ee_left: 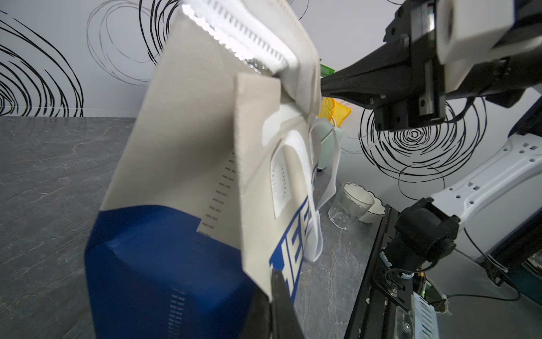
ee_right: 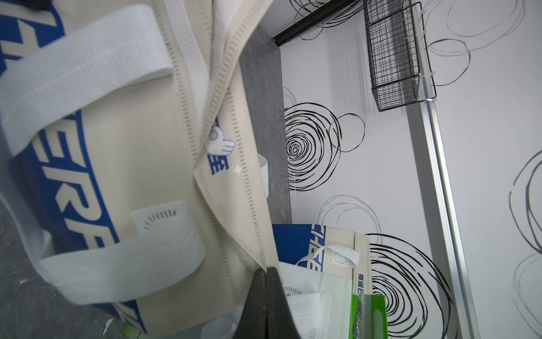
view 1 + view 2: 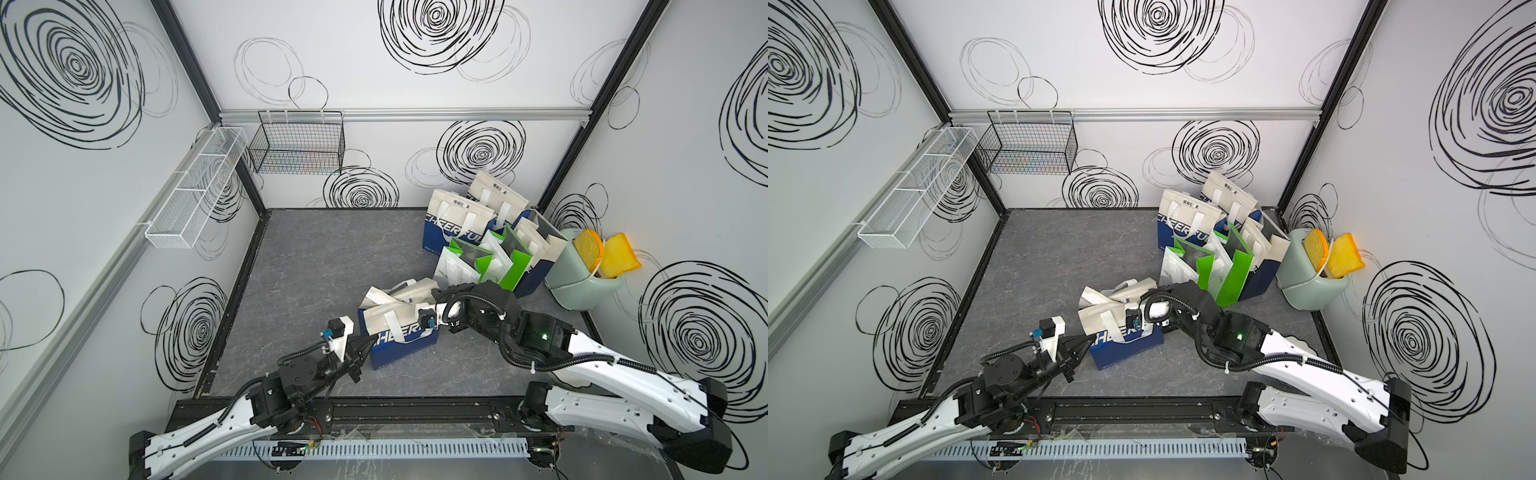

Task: Open the takeout bag
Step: Open the takeout bag at the center of the board.

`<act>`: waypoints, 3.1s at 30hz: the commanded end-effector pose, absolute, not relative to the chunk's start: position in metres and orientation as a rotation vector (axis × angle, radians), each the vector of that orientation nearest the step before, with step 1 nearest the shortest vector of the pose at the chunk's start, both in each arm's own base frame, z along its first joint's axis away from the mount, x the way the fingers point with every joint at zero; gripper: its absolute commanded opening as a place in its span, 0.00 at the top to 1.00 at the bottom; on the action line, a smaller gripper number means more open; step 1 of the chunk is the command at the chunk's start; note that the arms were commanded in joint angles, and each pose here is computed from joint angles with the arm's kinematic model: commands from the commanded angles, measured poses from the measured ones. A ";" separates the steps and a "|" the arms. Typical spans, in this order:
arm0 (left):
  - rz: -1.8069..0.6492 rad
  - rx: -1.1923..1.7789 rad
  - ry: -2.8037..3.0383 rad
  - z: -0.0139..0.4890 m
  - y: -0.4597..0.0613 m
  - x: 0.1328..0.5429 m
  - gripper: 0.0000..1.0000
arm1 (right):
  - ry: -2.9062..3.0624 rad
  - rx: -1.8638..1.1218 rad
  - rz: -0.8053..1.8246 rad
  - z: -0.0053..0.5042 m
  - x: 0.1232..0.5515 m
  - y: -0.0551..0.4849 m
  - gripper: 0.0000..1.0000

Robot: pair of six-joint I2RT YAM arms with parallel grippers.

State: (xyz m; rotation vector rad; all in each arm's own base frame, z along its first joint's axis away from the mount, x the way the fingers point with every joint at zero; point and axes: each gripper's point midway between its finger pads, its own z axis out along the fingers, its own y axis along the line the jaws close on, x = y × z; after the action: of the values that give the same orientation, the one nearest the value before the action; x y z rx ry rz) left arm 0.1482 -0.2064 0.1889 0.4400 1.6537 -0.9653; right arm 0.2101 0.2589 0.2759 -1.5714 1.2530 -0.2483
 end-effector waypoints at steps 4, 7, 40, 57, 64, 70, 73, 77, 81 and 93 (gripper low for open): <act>-0.990 0.433 1.639 0.195 -0.207 0.147 1.00 | 1.241 -1.361 -0.118 0.331 0.216 0.268 1.00; -0.989 0.434 1.640 0.195 -0.207 0.147 1.00 | 1.254 -1.328 -0.091 0.335 0.217 0.268 1.00; -0.992 0.428 1.642 0.194 -0.207 0.147 1.00 | 1.208 -1.525 -0.044 0.301 0.201 0.269 0.65; -0.998 0.427 1.635 0.195 -0.208 0.147 1.00 | 1.194 -1.687 -0.233 0.260 0.201 0.248 0.45; -0.996 0.430 1.638 0.195 -0.208 0.147 1.00 | 1.177 -1.653 -0.316 0.258 0.215 0.254 0.46; -1.000 0.430 1.634 0.196 -0.208 0.147 1.00 | 1.167 -1.605 -0.338 0.268 0.221 0.258 0.48; -0.998 0.431 1.637 0.195 -0.208 0.147 1.00 | 1.156 -1.623 -0.336 0.265 0.220 0.262 0.50; -0.998 0.430 1.636 0.195 -0.207 0.147 1.00 | 1.147 -1.634 -0.334 0.262 0.220 0.266 0.56; -0.998 0.430 1.636 0.195 -0.207 0.147 1.00 | 1.139 -1.617 -0.320 0.266 0.218 0.268 0.66; -0.995 0.428 1.637 0.195 -0.207 0.147 1.00 | 1.148 -1.624 -0.301 0.266 0.220 0.276 0.97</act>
State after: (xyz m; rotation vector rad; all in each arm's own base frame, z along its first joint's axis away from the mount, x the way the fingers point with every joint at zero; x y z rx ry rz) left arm 0.1482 -0.2064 0.1884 0.4391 1.6568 -0.9664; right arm 0.2187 0.2696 0.2513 -1.6654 1.1718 -0.3149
